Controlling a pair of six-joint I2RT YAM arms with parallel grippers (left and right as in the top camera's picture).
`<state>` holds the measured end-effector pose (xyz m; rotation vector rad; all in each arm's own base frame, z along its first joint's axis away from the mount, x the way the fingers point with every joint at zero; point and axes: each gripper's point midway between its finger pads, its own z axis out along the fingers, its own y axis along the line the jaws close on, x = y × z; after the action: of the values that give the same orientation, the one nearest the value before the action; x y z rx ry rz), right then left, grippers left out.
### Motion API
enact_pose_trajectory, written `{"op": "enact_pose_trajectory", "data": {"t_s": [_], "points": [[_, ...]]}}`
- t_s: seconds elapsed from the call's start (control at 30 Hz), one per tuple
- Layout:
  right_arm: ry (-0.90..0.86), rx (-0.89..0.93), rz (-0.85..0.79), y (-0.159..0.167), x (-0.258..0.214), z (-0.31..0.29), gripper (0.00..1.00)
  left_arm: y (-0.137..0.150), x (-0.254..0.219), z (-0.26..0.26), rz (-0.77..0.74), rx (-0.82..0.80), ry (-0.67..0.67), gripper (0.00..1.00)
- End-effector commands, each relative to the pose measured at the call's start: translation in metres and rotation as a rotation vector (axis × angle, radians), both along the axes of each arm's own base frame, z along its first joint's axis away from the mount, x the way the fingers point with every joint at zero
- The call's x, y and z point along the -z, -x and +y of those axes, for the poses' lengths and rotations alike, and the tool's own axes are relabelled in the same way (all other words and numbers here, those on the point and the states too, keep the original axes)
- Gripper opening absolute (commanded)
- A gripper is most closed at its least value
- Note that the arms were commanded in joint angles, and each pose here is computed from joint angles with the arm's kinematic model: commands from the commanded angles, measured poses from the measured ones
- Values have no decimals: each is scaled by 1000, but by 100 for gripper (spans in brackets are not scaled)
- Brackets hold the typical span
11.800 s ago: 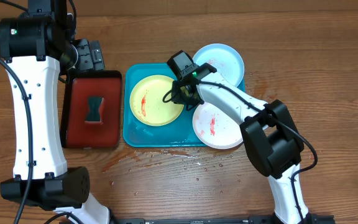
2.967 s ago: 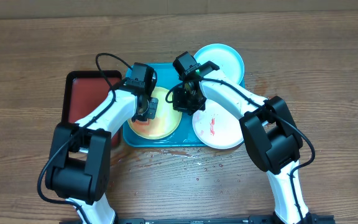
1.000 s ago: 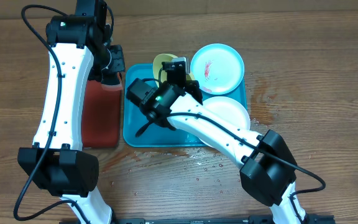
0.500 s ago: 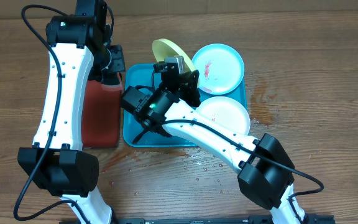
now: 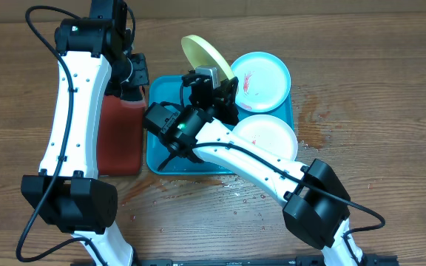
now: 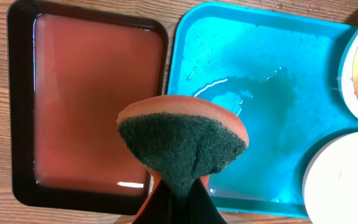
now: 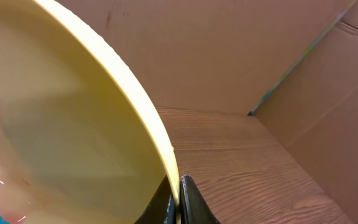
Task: Clean dirty plates on tray and stack at the side
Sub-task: 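Lift the yellow plate off the teal tray with the right gripper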
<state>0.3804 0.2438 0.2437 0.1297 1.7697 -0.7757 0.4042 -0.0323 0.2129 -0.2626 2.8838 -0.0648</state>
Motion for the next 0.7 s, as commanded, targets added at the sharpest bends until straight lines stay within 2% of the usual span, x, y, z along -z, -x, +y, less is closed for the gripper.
{"op": "enact_pose_trajectory", "data": {"t_s": [0.0, 0.03, 0.2, 0.3, 0.47, 0.57, 0.67], "points": [[-78, 12, -119, 2, -33, -4, 4, 0, -1, 0, -6, -13, -6, 4], [-48, 18, -166, 3, -42, -5, 4, 0, -1, 0, -6, -13, -6, 4], [-55, 25, -185, 1, -49, -7, 4, 0, -1, -1, -5, -13, -5, 4], [-97, 13, -101, 1, -33, -5, 4, 0, -1, -1, -5, -13, -5, 4], [-267, -121, 522, 12, 62, 16, 4, 1, -1, 0, -1, -13, -6, 4], [-377, -267, 787, 19, 87, 32, 4, 1, -1, 0, -1, -13, -6, 4], [-605, -423, 947, 15, 76, 31, 4, 3, 0, 0, 6, -13, -6, 4]]}}
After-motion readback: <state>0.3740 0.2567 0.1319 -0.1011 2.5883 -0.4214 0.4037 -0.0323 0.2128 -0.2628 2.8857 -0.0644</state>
